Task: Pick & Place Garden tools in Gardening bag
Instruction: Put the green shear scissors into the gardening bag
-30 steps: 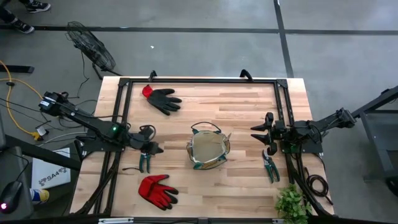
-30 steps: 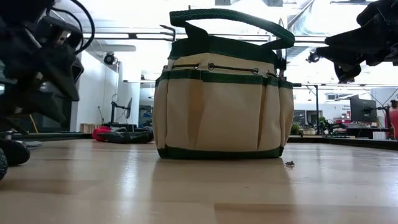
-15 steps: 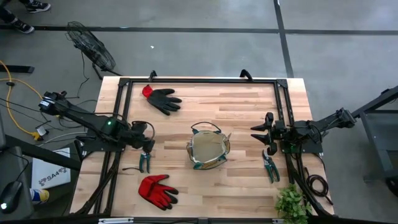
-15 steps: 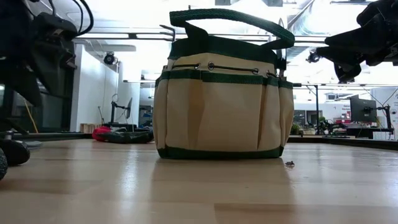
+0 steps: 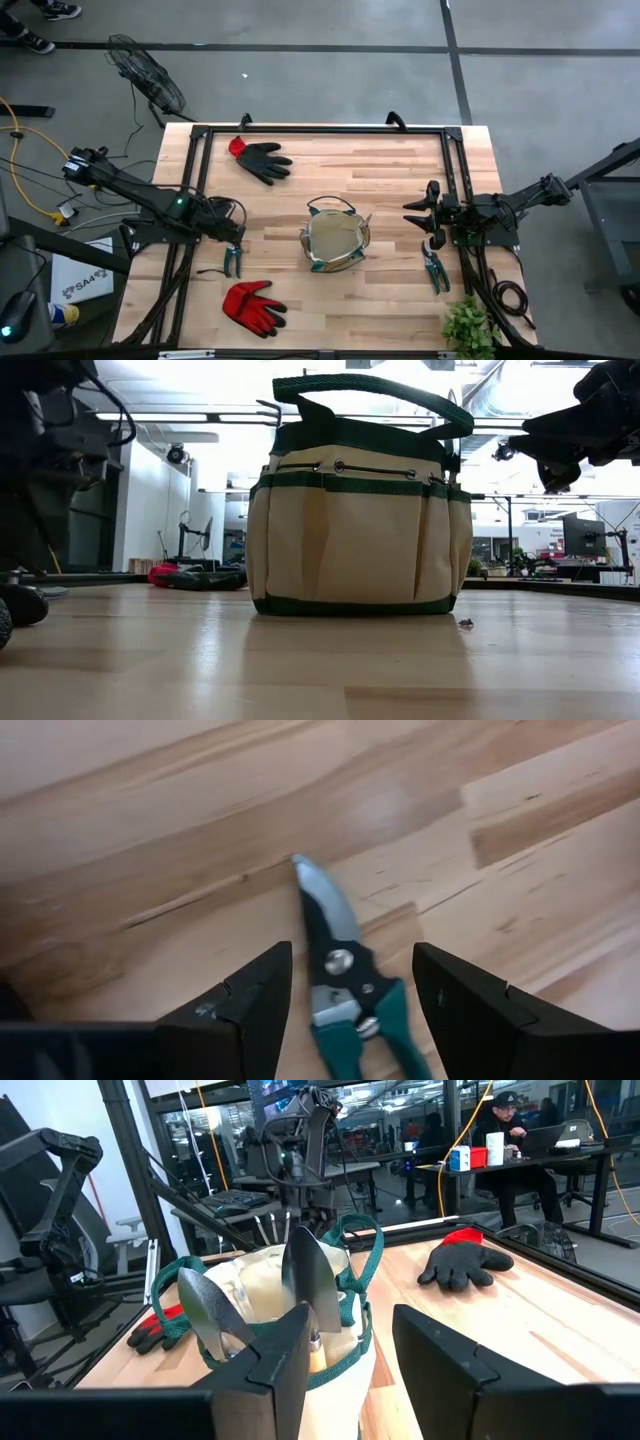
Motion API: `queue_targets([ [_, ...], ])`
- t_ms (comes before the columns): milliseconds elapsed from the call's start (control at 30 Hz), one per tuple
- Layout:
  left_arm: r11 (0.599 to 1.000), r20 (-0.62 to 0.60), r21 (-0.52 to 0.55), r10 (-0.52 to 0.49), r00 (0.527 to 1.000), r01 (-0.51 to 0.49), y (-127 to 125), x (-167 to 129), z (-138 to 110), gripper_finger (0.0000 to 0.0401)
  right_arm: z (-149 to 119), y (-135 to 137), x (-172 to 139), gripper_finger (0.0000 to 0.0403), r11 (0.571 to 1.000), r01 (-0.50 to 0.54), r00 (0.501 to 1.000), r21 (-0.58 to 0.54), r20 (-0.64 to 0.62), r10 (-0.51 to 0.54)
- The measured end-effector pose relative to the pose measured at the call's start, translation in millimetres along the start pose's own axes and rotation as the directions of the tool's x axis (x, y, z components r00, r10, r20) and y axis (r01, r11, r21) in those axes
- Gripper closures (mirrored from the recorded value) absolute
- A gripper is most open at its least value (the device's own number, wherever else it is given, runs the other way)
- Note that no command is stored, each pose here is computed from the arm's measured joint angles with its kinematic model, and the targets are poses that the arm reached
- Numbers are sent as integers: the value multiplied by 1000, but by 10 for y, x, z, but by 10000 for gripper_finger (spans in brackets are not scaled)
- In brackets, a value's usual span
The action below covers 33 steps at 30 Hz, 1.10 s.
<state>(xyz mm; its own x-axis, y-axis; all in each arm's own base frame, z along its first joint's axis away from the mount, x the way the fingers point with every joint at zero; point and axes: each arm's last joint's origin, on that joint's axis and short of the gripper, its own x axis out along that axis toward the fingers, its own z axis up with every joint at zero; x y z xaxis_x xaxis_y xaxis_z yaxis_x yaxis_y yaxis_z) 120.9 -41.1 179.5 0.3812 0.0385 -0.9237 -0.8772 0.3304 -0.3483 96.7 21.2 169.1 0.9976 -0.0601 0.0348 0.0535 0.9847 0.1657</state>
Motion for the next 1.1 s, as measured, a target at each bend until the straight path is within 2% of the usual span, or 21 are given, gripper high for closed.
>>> queue_targets([
  [300, 1000, -65, -1, 18, 998, -18, 104, 152, -45, 197, 0, 0, 0, 266, 1000, 0, 1000, 0, 0, 0],
  [467, 1000, -117, -8, -10, 993, 9, 135, 241, -75, 197, 1, 0, 0, 266, 1000, 0, 1000, 0, 0, 0],
  [1100, 999, -135, -10, -49, 990, 48, 183, 355, -101, 197, 1, 0, 0, 266, 1000, 0, 1000, 0, 0, 0],
])
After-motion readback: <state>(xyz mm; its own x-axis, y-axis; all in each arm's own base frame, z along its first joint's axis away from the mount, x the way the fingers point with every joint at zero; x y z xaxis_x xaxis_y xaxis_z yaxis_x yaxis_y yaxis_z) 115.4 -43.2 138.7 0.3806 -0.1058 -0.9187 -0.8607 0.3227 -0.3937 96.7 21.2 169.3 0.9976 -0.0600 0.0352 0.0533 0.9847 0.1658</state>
